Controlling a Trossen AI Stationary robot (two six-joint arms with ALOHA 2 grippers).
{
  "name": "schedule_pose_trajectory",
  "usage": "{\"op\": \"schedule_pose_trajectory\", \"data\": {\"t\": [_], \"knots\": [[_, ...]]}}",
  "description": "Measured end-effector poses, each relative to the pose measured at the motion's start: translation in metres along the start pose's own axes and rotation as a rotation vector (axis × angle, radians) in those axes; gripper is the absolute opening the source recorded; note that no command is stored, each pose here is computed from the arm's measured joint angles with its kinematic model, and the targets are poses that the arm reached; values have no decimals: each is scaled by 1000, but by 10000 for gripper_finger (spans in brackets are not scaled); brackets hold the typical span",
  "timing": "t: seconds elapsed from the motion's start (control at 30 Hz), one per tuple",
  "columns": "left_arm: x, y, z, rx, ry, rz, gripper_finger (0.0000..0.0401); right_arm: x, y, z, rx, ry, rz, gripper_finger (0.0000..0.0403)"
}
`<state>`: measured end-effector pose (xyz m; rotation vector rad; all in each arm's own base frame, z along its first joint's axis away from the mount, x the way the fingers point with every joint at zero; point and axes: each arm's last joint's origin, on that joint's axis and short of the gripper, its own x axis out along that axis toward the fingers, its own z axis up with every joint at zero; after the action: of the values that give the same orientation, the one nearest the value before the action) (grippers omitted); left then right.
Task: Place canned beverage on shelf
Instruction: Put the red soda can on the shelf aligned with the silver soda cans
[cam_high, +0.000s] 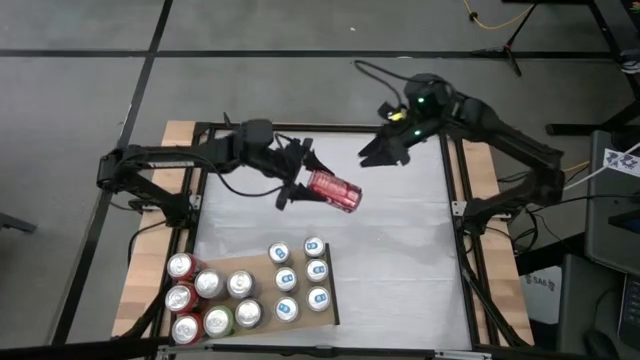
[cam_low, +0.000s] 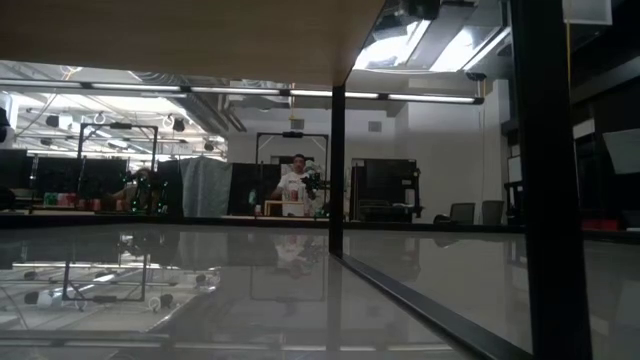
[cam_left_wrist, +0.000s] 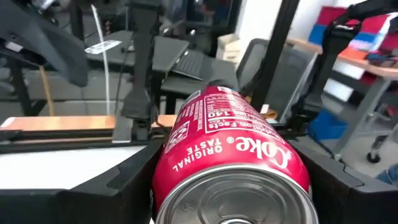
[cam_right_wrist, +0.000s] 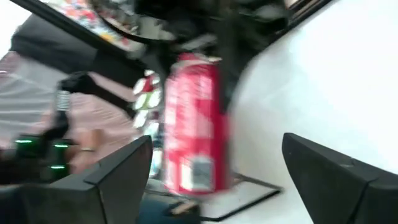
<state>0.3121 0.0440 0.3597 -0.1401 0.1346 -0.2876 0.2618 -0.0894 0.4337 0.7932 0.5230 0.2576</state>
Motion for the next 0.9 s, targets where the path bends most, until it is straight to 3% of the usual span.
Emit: {"op": "schedule_pose_trajectory", "data": {"t": [0.3,0.47,0.67,0.9], "knots": [[-34,-18,72,-50,176,219,281,-36,0,-14,-168,-23,-190,347],[-64,-35,94,-193,298,390,281,-36,-4,-15,-231,3,-214,347],[-95,-55,96,-418,475,546,281,-33,-7,-14,-284,17,-213,347],[-112,-79,80,-636,710,628,281,-31,-9,-12,-288,19,-206,347]]}}
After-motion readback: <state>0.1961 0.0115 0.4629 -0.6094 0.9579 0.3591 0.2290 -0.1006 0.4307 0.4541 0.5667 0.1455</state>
